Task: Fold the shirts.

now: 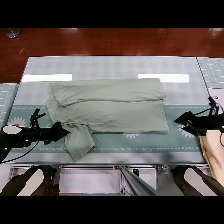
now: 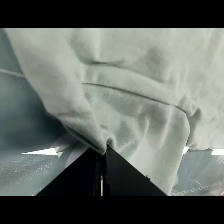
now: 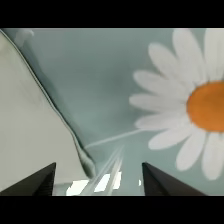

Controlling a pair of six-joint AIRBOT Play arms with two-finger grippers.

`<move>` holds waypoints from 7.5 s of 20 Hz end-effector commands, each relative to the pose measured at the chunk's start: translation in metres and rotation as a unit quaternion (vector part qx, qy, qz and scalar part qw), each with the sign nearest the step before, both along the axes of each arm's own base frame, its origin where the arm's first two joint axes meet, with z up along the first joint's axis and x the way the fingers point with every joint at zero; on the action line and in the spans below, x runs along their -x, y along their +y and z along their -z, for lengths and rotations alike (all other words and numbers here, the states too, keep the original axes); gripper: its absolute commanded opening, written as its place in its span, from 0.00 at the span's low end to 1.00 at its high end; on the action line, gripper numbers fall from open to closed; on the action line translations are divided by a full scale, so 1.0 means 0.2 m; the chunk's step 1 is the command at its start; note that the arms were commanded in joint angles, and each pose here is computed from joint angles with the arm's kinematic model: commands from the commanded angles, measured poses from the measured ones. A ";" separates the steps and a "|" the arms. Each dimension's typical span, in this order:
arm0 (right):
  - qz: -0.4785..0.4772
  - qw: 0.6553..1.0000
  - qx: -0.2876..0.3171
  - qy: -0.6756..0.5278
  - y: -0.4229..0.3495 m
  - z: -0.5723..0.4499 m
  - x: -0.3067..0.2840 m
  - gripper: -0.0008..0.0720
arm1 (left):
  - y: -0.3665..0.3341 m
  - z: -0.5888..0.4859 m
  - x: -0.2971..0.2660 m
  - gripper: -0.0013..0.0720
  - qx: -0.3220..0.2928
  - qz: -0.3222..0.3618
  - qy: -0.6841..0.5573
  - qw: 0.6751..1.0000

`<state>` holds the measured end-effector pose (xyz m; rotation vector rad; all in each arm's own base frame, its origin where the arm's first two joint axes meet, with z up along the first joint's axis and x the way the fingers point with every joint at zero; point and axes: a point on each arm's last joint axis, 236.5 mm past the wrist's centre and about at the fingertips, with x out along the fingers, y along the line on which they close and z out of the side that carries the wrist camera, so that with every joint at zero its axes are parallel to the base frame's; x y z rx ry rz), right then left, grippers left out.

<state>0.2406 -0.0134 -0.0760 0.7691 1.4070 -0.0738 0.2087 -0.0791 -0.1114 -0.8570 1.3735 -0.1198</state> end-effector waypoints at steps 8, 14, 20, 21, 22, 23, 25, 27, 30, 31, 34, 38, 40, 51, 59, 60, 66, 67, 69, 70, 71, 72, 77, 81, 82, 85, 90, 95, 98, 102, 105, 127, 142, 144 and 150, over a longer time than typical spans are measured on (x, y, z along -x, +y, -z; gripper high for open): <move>-0.070 0.995 -0.059 0.027 0.33 0.10 -0.15 0.85 | -0.02 -0.01 0.00 0.05 0.008 0.002 0.001 1.000; -0.150 0.986 -0.070 -0.007 0.41 -0.01 -0.28 0.05 | 0.04 -0.14 -0.16 0.05 -0.003 -0.002 -0.042 0.999; -0.142 0.987 -0.036 -0.072 0.24 -0.21 -0.62 0.05 | 0.22 -0.45 -0.54 0.05 -0.037 -0.024 -0.138 0.989; -0.139 0.986 -0.032 -0.080 0.22 -0.22 -0.68 0.05 | 0.24 -0.46 -0.60 0.05 -0.037 -0.029 -0.139 0.989; -0.134 0.987 -0.031 -0.085 0.21 -0.23 -0.75 0.05 | 0.26 -0.46 -0.66 0.05 -0.035 -0.034 -0.137 0.989; -0.127 0.987 -0.035 -0.091 0.20 -0.23 -0.81 0.05 | 0.28 -0.45 -0.73 0.05 -0.025 -0.042 -0.135 0.990; -0.125 0.985 -0.044 -0.109 0.21 -0.23 -0.95 0.05 | 0.31 -0.44 -0.90 0.05 -0.010 -0.061 -0.137 0.989; -0.136 0.983 -0.037 -0.118 0.24 -0.18 -1.06 0.05 | 0.31 -0.42 -1.07 0.05 -0.001 -0.058 -0.139 0.989; -0.128 0.983 -0.038 -0.123 0.27 -0.12 -1.28 0.05 | 0.24 -0.36 -1.28 0.05 0.011 -0.047 -0.128 0.991; -0.111 0.986 -0.043 -0.117 0.26 -0.10 -1.34 0.05 | 0.23 -0.35 -1.34 0.05 0.014 -0.046 -0.127 0.991; -0.109 0.986 -0.051 -0.112 0.25 -0.06 -1.44 0.05 | 0.24 -0.34 -1.46 0.05 0.014 -0.038 -0.138 0.990; -0.096 0.987 -0.059 -0.113 0.26 -0.04 -1.49 0.05 | 0.24 -0.34 -1.55 0.05 0.014 -0.033 -0.147 0.989; -0.091 0.986 -0.073 -0.117 0.28 -0.06 -1.50 0.05 | 0.24 -0.33 -1.56 0.05 0.011 -0.034 -0.148 0.988; -0.120 0.992 -0.034 0.025 -0.16 0.01 -1.13 0.87 | 0.83 -0.33 -0.87 0.97 -0.140 0.021 0.070 0.987; -0.186 0.973 -0.137 0.024 0.35 0.13 -1.16 0.87 | 0.20 -0.72 -0.97 0.98 -0.106 0.026 -0.206 0.972; -0.196 0.970 -0.140 0.019 0.41 0.13 -1.17 0.85 | 0.08 -0.72 -0.94 0.97 -0.090 0.052 -0.203 0.974; -0.234 0.967 -0.099 0.016 0.41 -0.06 -1.13 0.05 | -0.43 -0.62 -0.85 0.05 -0.045 0.159 -0.194 0.967; -0.241 0.968 -0.063 0.013 0.35 -0.11 -1.11 0.04 | -0.51 -0.63 -0.86 0.05 -0.029 0.165 -0.205 0.964; -0.230 0.973 -0.024 -0.017 0.28 -0.27 -1.08 0.04 | -0.69 -0.65 -0.87 0.05 -0.014 0.195 -0.232 0.953; -0.226 0.973 -0.020 -0.035 0.28 -0.35 -1.05 0.04 | -0.78 -0.65 -0.88 0.05 -0.014 0.207 -0.243 0.948; -0.229 0.972 -0.013 -0.050 0.28 -0.42 -1.00 0.05 | -0.88 -0.65 -0.90 0.05 -0.013 0.221 -0.253 0.942; -0.234 0.970 0.001 -0.065 0.27 -0.49 -0.92 0.05 | -0.99 -0.65 -0.90 0.05 -0.010 0.238 -0.259 0.936; -0.231 0.965 0.064 -0.107 0.26 -0.69 -0.47 0.05 | -1.52 -0.46 -0.87 0.05 -0.002 0.331 -0.240 0.912; -0.208 0.967 0.068 -0.133 0.31 -0.77 -0.25 0.05 | -1.92 -0.27 -0.72 0.05 0.033 0.373 -0.180 0.910; -0.202 0.967 0.069 -0.137 0.31 -0.79 -0.23 0.05 | -2.00 -0.24 -0.65 0.05 0.039 0.389 -0.164 0.906; -0.202 0.964 0.046 -0.165 0.38 -0.86 -0.23 0.05 | -2.22 -0.17 -0.38 0.05 0.055 0.444 -0.141 0.883; -0.211 0.952 0.020 -0.221 0.51 -0.95 -0.31 0.05 | -2.34 -0.22 -0.17 0.05 0.084 0.485 -0.120 0.862; -0.240 0.945 0.006 -0.223 0.66 -0.95 -0.29 0.05 | -1.89 -0.50 -0.76 0.05 0.065 0.423 -0.149 0.892; -0.249 0.941 -0.008 -0.231 0.78 -0.95 -0.34 0.05 | -1.22 -0.68 -1.12 0.05 -0.004 0.355 -0.136 0.925; -0.293 0.927 -0.035 -0.233 1.05 -0.95 -0.52 0.05 | -0.46 -1.21 -1.30 0.05 -0.099 0.248 -0.226 0.937; -0.336 0.912 -0.057 -0.229 1.34 -0.93 -0.70 0.05 | -0.22 -1.63 -1.13 0.05 -0.141 0.196 -0.338 0.910; -0.422 0.889 -0.079 -0.160 1.17 -1.03 -0.90 0.87 | -0.17 -0.83 -0.32 0.05 -0.091 0.073 -0.283 0.952; -0.047 0.987 -0.129 -0.089 0.91 -0.02 -0.39 0.87 | -0.23 -0.66 -0.23 0.05 -0.067 0.077 -0.243 0.965; -0.091 0.984 -0.144 -0.054 1.03 0.04 -0.39 0.87 | -0.23 -0.65 -0.23 0.05 -0.066 0.074 -0.241 0.965; -0.161 0.971 -0.179 0.002 1.25 0.14 -0.46 0.80 | -0.23 -0.65 -0.23 0.05 -0.066 0.074 -0.242 0.965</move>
